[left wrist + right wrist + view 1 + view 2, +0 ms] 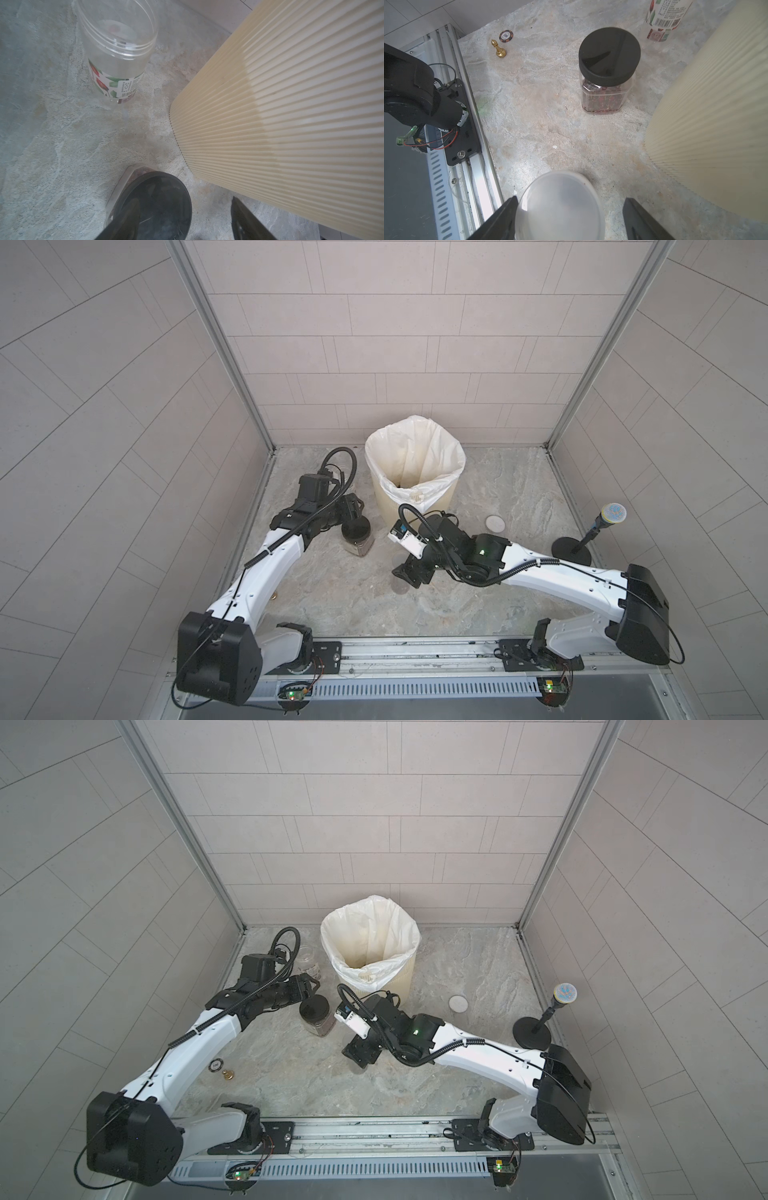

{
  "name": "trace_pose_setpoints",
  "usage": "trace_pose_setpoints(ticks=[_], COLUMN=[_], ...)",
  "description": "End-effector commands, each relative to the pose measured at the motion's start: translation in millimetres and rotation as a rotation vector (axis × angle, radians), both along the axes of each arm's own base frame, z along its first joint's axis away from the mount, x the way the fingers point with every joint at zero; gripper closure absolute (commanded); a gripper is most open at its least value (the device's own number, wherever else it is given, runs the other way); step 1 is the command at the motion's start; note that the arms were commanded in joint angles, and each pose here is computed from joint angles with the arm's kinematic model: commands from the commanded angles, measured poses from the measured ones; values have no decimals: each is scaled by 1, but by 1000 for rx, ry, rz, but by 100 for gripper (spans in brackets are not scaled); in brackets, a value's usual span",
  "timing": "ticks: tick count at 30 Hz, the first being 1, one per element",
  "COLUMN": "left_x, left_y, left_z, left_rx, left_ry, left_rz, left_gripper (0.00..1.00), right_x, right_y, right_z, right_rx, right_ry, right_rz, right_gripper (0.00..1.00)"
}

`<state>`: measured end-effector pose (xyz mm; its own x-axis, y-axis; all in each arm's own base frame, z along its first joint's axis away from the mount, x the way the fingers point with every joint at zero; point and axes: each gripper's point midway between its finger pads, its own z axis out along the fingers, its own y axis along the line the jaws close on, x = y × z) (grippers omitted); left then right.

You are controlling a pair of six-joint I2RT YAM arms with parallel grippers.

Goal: Empty the moldy dried flower tea in the jars
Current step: Pick up the jar from the center of the board.

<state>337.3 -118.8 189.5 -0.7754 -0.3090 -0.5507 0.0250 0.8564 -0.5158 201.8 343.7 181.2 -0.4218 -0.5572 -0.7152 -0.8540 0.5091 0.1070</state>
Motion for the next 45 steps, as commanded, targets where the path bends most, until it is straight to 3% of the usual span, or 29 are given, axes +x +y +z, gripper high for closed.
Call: trace_pose_setpoints(ticks=[1, 9, 15, 26, 33, 40, 45], left_x=[1, -2, -7, -45, -84, -125, -138], left_y=[-4, -4, -19, -100, -143, -172, -186], left_z=[6, 7, 20, 59, 74, 79, 80], left_rx=[-20, -15, -33, -33, -119, -214, -222], left_ry=[-32, -37, -98, -342, -468, -476, -483], left_rz=[-8, -24, -130, -538, -799, -1009, -1081], left_gripper=[28, 28, 28, 26, 26, 25, 23], right_x=[2, 4, 10, 39, 41, 37, 33], right_y=[1, -9, -30, -87, -99, -100, -100], right_z=[3, 16, 44, 83, 101, 125, 141], right_rx=[-11, 6, 110, 380, 510, 653, 705], right_ry=[-29, -73, -67, 123, 225, 289, 295], right_rz=[4, -26, -99, -300, -304, -256, -224], right_gripper=[26, 39, 46, 46, 47, 48, 49])
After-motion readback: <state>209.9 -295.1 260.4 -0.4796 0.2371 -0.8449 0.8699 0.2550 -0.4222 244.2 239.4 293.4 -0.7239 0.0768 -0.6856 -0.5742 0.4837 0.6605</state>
